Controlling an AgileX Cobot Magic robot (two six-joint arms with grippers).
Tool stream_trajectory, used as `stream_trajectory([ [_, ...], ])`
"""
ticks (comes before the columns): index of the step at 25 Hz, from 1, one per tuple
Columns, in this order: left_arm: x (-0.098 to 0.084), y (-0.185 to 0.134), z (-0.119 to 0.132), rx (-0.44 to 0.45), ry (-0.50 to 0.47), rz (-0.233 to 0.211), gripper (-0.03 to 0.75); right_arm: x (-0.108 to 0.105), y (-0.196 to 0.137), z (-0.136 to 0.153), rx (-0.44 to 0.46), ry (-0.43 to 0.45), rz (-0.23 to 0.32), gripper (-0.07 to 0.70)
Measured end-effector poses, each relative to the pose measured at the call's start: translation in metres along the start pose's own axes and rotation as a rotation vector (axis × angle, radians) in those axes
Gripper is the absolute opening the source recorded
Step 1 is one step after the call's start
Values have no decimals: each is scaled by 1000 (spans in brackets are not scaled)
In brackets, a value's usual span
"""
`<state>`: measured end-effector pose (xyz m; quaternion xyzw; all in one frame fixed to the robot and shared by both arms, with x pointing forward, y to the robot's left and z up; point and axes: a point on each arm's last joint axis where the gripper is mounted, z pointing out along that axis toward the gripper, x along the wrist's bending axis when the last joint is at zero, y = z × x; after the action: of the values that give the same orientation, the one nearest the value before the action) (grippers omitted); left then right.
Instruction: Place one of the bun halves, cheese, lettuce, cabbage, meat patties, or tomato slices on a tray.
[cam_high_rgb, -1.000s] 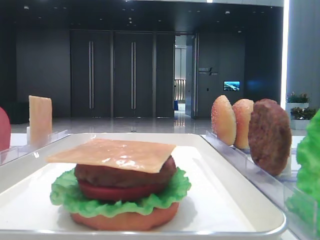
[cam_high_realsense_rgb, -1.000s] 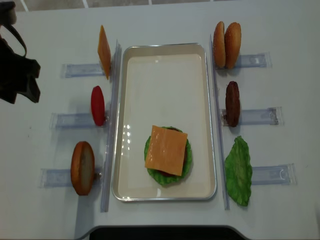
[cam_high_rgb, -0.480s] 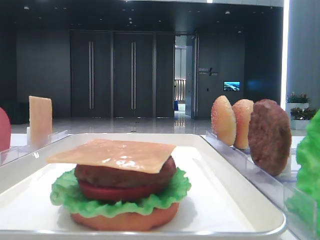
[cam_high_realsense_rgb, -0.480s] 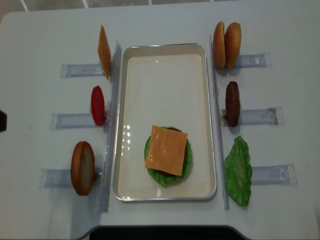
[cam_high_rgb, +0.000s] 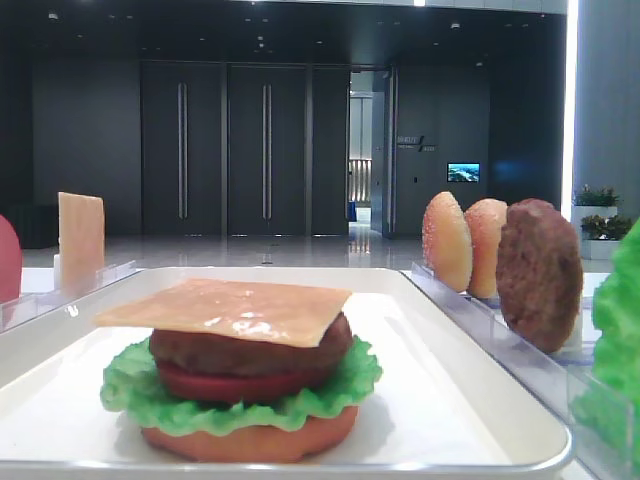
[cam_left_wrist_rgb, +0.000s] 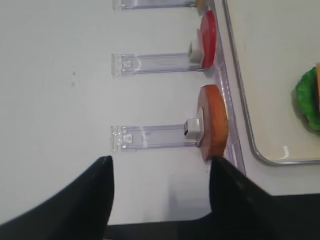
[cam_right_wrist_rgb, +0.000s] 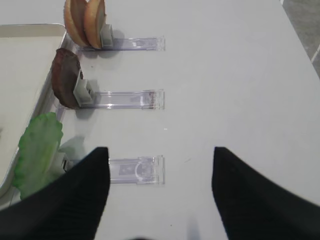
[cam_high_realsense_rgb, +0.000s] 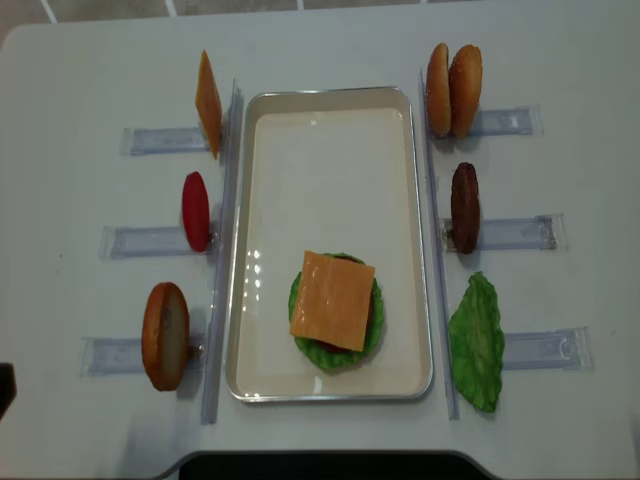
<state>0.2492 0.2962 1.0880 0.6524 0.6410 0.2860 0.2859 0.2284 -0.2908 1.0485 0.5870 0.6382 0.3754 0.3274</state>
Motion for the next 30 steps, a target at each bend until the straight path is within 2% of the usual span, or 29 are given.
stream_trajectory([
  [5,-4,-30,-9,-126,1,34,462,0,0,0,0,0,0,427],
  [9,-5,-43,-3,-200,-1,49,462,0,0,0,0,0,0,427],
  [13,-4,-47,14,-186,-29,60,453,0,0,0,0,0,0,427],
  [18,-4,-47,18,-199,-77,87,418,0,0,0,0,0,0,427],
  [22,0,-46,18,-203,-44,31,377,0,0,0,0,0,0,427],
  [30,1,-46,18,-205,-36,24,314,0,0,0,0,0,0,427],
])
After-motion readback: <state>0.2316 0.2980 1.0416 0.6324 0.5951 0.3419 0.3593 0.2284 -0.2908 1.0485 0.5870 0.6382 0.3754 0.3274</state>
